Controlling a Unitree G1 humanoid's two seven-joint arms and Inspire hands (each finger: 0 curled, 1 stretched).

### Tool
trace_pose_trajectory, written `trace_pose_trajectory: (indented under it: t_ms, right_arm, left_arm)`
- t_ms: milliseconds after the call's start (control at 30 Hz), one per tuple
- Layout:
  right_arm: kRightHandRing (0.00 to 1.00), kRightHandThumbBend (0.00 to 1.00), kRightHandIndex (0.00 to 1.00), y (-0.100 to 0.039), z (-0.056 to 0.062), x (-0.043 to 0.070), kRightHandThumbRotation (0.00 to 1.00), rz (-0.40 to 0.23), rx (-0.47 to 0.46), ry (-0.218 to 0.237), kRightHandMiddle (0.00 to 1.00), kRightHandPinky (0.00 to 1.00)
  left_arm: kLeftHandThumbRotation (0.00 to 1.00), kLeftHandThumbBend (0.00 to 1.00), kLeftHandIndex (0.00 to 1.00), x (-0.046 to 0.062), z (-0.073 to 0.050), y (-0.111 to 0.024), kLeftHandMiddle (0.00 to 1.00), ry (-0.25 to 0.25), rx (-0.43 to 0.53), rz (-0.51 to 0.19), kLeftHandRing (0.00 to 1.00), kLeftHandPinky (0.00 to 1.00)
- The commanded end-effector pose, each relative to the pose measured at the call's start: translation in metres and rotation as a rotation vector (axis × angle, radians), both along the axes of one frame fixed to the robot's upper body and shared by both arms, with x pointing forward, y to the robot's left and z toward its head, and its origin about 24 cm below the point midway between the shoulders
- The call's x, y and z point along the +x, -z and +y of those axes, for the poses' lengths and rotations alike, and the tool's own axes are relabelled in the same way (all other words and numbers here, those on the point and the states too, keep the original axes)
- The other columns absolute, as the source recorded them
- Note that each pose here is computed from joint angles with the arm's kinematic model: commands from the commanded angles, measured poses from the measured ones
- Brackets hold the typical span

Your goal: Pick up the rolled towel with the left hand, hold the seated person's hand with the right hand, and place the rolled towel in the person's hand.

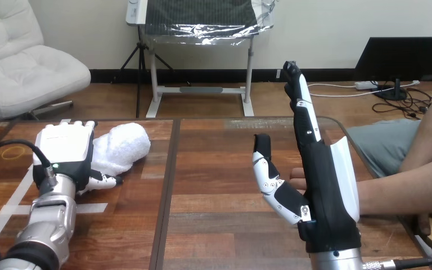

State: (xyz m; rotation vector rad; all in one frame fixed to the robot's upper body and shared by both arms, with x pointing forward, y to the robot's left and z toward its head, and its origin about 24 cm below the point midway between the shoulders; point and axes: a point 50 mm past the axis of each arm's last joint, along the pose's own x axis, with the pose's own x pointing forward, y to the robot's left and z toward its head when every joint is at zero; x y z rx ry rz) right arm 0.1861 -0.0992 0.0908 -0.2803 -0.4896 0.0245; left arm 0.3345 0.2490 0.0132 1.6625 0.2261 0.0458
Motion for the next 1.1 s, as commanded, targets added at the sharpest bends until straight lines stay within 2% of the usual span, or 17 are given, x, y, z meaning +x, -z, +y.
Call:
trace_pose_trajectory:
  t_ms: [0, 167, 767, 1067]
  right_arm:
    - [1.0, 0.0, 1.0, -0.0162, -0.0008, 0.0043, 0.0, -0.067, 0.041, 0.013, 1.0, 1.0]
    - [1.0, 0.0, 1.0, -0.0162, -0.002, 0.0038, 0.0, -0.068, 0.035, 0.012, 1.0, 1.0]
    - [1.0, 0.0, 1.0, -0.0165, -0.0037, 0.0032, 0.0, -0.063, 0.028, 0.009, 1.0, 1.0]
    - [1.0, 0.0, 1.0, -0.017, -0.0044, 0.0033, 0.0, -0.065, 0.022, 0.007, 1.0, 1.0]
  left_arm:
    - [0.49, 0.85, 0.92, 0.0222, -0.0109, -0.0278, 0.93, 0.015, 0.026, -0.085, 0.93, 0.94]
    - [0.5, 0.84, 0.92, 0.0223, -0.012, -0.0264, 0.93, 0.009, 0.058, -0.082, 0.92, 0.92]
    - [0.52, 0.8, 0.92, 0.0234, -0.0151, -0.0229, 0.93, 0.004, 0.074, -0.046, 0.93, 0.92]
    - [0.47, 0.79, 0.89, 0.0217, -0.0156, -0.0191, 0.9, -0.001, 0.062, -0.036, 0.88, 0.86]
